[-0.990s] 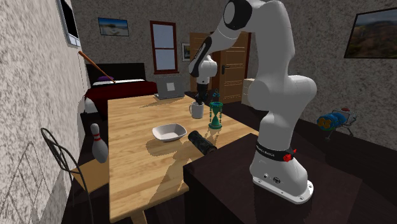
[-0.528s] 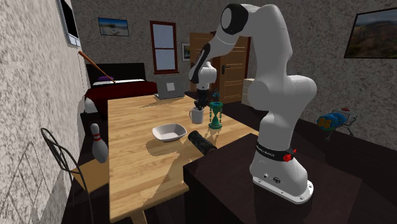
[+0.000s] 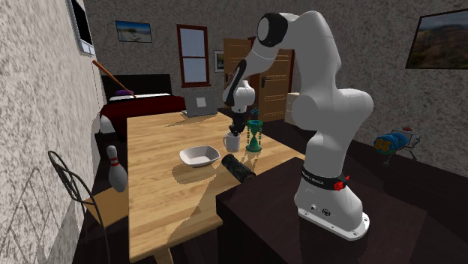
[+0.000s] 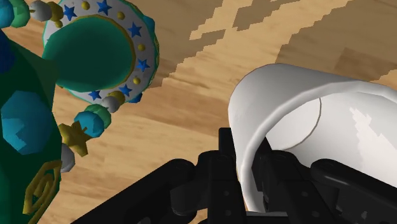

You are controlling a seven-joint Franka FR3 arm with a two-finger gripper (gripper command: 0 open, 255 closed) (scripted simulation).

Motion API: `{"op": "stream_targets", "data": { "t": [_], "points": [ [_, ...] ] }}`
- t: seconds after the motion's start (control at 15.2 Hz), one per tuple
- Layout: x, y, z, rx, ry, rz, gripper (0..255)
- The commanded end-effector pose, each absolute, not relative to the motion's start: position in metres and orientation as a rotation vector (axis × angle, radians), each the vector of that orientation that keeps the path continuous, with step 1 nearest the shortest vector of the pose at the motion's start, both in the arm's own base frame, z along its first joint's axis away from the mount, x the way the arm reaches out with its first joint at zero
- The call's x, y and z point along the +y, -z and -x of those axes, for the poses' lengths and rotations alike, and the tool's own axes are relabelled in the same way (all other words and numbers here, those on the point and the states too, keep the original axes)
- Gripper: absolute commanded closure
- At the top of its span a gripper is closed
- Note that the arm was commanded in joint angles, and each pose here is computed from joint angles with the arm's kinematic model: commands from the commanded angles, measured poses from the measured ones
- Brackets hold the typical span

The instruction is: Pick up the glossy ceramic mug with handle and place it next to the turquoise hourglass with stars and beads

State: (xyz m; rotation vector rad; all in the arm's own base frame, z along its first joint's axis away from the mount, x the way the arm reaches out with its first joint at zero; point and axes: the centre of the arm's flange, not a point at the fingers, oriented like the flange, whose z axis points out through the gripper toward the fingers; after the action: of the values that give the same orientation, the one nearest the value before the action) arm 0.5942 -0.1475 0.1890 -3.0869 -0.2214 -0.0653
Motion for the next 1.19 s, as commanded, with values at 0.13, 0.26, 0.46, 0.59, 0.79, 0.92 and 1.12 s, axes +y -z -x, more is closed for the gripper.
{"op": "stream_targets", "data": {
  "t": [0.13, 0.26, 0.46, 0.59, 0.79, 0.92, 1.12],
  "points": [
    [-0.147, -0.169, -0.594, -0.221, 0.066, 3.087, 255],
    [-0.147, -0.169, -0.594, -0.221, 0.066, 3.087, 255],
    [-0.147, -0.169, -0.594, -0.221, 0.066, 3.087, 255],
    [-0.147, -0.169, -0.594, -0.221, 0.066, 3.087, 255],
    [-0.147, -0.169, -0.594, -0.221, 0.066, 3.087, 0],
    [-0.147, -0.169, -0.594, -0.221, 0.066, 3.087, 0],
    [-0.148, -0.196, -0.593, -0.221, 0.066, 3.087, 0]
  ]
}}
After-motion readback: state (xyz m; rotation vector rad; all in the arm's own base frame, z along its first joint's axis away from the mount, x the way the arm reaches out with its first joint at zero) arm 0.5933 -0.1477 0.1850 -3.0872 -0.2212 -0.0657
